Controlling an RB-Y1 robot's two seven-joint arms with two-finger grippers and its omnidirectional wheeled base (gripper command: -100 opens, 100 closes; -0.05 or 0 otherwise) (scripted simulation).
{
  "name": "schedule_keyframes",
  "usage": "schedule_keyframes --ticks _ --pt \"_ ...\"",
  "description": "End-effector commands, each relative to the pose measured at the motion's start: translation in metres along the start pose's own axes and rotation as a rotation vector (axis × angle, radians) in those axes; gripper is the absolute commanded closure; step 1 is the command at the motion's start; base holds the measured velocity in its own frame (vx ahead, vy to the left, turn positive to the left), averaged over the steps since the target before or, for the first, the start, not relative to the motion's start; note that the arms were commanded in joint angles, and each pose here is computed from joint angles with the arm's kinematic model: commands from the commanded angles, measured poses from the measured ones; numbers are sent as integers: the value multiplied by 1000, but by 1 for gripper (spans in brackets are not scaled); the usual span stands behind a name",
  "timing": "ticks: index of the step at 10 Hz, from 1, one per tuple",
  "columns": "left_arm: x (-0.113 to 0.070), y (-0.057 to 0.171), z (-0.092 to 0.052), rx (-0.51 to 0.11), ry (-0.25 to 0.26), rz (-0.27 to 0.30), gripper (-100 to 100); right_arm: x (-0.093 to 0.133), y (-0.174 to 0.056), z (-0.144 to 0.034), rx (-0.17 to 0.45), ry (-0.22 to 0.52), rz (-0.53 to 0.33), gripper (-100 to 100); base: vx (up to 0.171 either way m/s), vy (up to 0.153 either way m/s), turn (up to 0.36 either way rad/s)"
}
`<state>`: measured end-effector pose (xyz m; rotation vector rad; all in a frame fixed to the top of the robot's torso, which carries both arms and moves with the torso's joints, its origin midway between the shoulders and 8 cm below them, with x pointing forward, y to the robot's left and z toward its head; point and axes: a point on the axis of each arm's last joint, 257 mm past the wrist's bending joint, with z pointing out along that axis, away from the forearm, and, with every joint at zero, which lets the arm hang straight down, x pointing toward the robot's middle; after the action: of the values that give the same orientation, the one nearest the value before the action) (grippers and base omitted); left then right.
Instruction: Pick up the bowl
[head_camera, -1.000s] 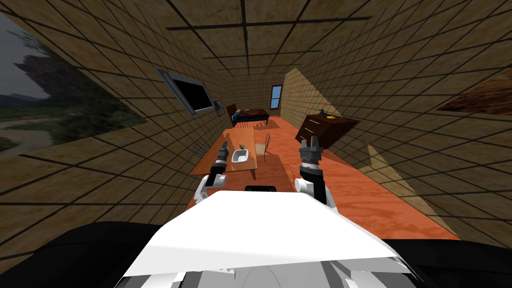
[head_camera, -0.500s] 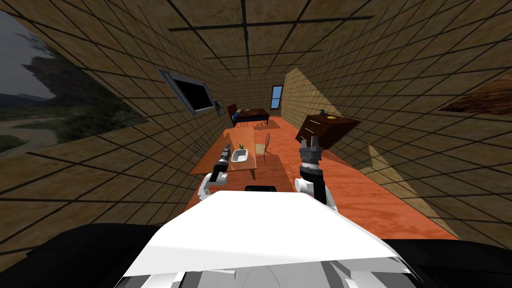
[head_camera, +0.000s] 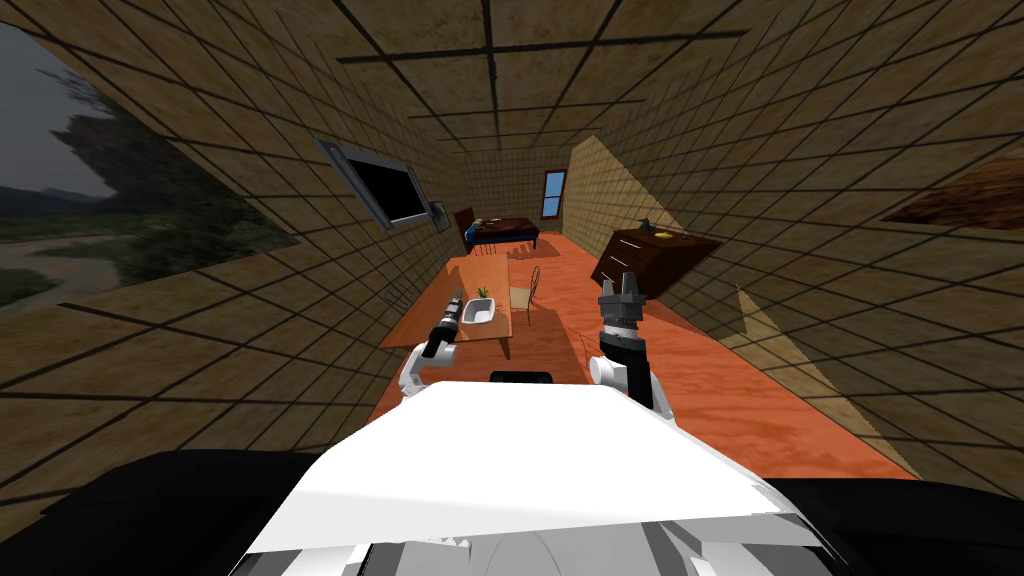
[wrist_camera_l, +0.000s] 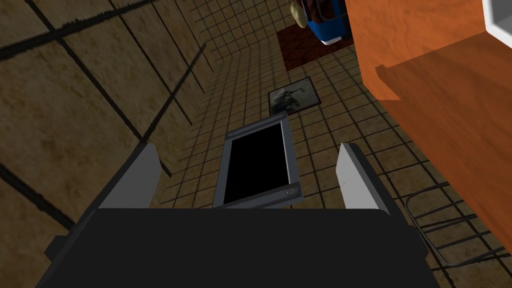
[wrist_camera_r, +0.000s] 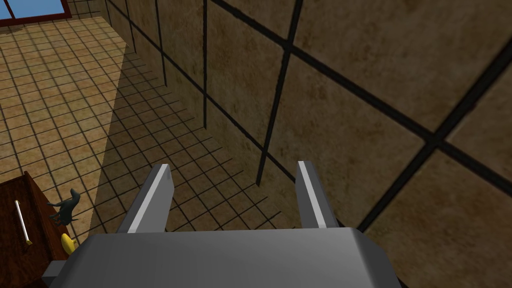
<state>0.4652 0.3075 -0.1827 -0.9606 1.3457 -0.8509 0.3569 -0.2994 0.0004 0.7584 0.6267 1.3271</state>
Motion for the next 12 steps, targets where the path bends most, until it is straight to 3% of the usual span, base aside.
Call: schedule_keyframes --ticks 1,12 --pt "4 20 6 -62 7 4 -100 0 0 0 0 0 0 0 -7 -15 0" --pt "13 102 15 -350 25 -26 -100 0 0 0 0 0 0 0 -3 -5 -13"
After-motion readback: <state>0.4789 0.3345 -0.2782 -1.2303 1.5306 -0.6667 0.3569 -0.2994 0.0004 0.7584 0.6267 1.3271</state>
